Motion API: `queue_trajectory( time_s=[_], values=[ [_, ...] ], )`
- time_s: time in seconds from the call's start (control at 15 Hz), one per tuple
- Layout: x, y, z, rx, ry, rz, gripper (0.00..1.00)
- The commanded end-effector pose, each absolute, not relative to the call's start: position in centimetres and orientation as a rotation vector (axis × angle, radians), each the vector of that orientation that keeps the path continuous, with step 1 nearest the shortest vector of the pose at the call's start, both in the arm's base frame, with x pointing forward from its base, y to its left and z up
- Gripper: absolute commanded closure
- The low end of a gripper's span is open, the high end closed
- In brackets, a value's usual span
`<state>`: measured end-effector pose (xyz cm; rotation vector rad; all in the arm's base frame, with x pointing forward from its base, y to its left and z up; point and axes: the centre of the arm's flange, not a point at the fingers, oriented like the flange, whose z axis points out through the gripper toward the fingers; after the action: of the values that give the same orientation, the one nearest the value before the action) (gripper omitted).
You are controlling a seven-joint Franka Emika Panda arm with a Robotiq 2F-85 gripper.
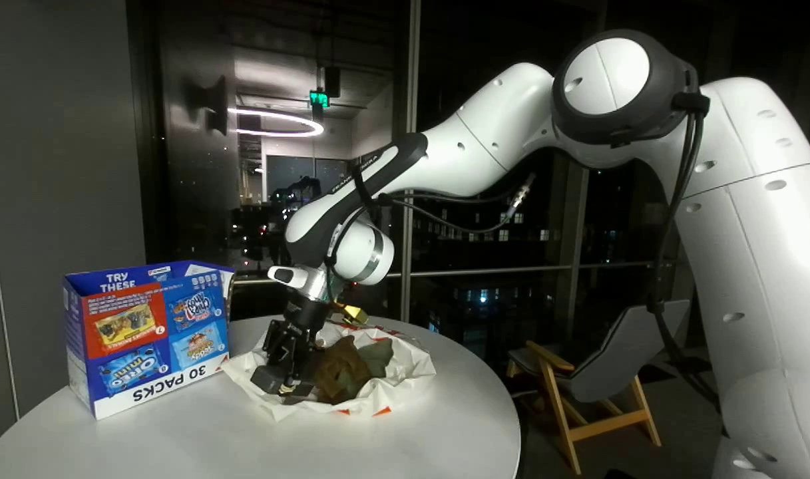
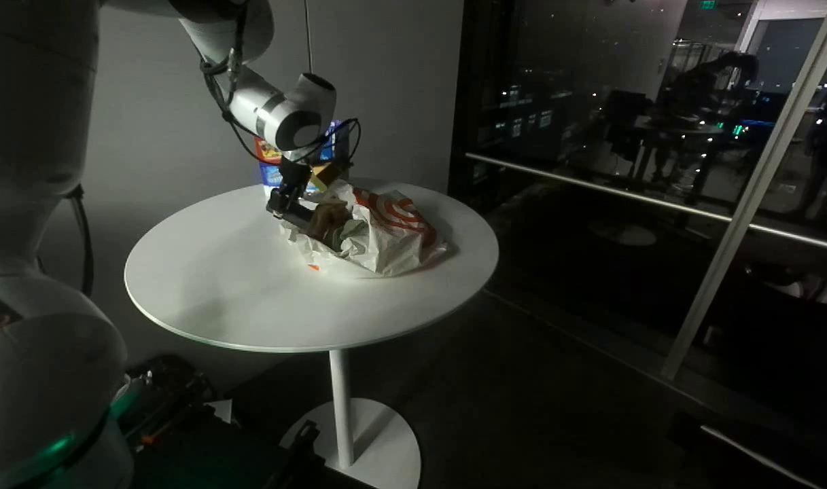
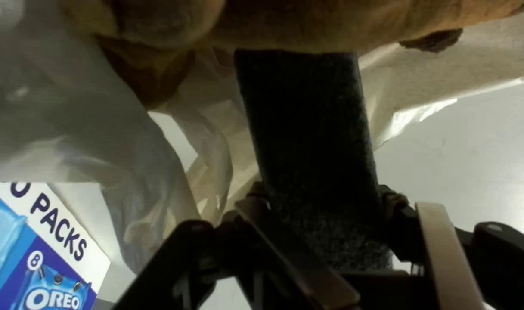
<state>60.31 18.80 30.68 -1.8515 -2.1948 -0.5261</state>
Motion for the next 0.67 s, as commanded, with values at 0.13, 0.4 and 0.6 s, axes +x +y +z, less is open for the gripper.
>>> queue_trajectory(
  time_s=[0.13,0.4,0.6],
  values=[
    [63.2,16.4,30.5,-1.94,-2.213,-0.494,0.62],
    [63.7,15.2,30.1,-1.991,-2.229,-0.411,0.11],
    [63.1,16.2,31.2,-1.859,-2.2,-0.481,0.0]
  ],
)
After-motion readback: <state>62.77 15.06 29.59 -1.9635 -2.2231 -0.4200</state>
